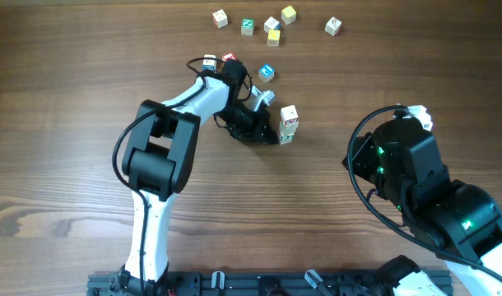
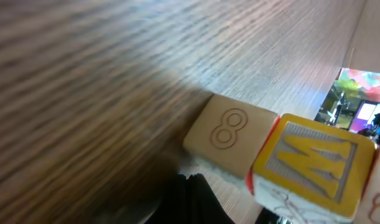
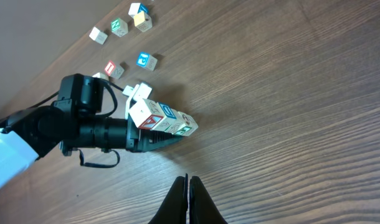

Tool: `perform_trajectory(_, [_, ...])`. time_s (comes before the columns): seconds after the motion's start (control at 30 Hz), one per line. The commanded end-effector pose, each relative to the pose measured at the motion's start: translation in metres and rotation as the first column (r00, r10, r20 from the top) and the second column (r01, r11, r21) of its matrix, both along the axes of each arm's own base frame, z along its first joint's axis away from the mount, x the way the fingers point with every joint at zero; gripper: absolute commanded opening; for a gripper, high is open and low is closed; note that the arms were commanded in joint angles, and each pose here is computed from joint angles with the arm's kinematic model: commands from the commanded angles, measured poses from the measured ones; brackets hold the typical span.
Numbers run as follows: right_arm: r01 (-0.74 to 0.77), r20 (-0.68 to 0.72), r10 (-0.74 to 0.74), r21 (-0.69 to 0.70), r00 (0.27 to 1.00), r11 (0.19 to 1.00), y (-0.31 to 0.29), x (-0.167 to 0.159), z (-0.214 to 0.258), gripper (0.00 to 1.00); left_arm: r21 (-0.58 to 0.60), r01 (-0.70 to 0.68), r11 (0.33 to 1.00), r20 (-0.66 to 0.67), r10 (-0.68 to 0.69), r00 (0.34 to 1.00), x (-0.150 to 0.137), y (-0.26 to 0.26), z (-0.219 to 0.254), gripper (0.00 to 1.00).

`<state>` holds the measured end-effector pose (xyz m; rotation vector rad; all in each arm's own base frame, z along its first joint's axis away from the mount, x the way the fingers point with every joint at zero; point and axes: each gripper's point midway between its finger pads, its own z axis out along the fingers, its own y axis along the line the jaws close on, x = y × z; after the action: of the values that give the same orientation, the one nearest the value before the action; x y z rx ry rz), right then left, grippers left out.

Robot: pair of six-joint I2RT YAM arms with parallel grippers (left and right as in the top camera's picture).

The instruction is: Form a tower

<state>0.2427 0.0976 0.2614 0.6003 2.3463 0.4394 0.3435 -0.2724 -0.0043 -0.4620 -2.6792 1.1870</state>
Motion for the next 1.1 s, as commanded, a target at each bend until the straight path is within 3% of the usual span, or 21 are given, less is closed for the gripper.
perform_trajectory(0.0, [0.022, 0.007, -0.022, -0.009, 1.000, 1.000, -0.004, 0.001, 0.001, 0.04, 0.095, -0.055, 0.994, -0.014, 0.057, 0.998, 0.007, 0.032, -0.021, 0.04])
perform_trajectory(0.27, [0.010, -0.009, -0.010, -0.007, 1.000, 1.000, 0.003, 0.009, -0.005, 0.05, 0.091, -0.128, 0.988, -0.007, 0.129, 0.992, 0.025, 0.058, -0.021, 0.04])
perform_trajectory(0.5, [0.074, -0.274, -0.051, 0.074, 0.960, 0.995, -0.006, 0.032, -0.060, 0.05, 0.100, -0.182, 0.978, -0.025, 0.185, 0.982, 0.032, 0.066, -0.018, 0.04])
perform_trajectory(0.63, [0.017, -0.401, -0.003, 0.032, 0.916, 0.999, -0.019, 0.053, -0.099, 0.05, 0.141, -0.257, 0.956, -0.019, 0.263, 0.965, 0.042, 0.072, -0.008, 0.04])
perform_trajectory(0.87, [-0.225, -0.593, 0.180, -0.001, 0.785, 0.974, -0.027, 0.081, -0.146, 0.05, 0.309, -0.457, 0.834, 0.194, 0.415, 0.889, 0.069, 0.105, 0.050, 0.04])
perform_trajectory(1.07, [-0.346, -0.667, 0.258, 0.000, 0.699, 0.938, -0.025, 0.115, -0.206, 0.04, 0.389, -0.607, 0.693, 0.341, 0.503, 0.794, 0.065, 0.090, 0.086, 0.04])
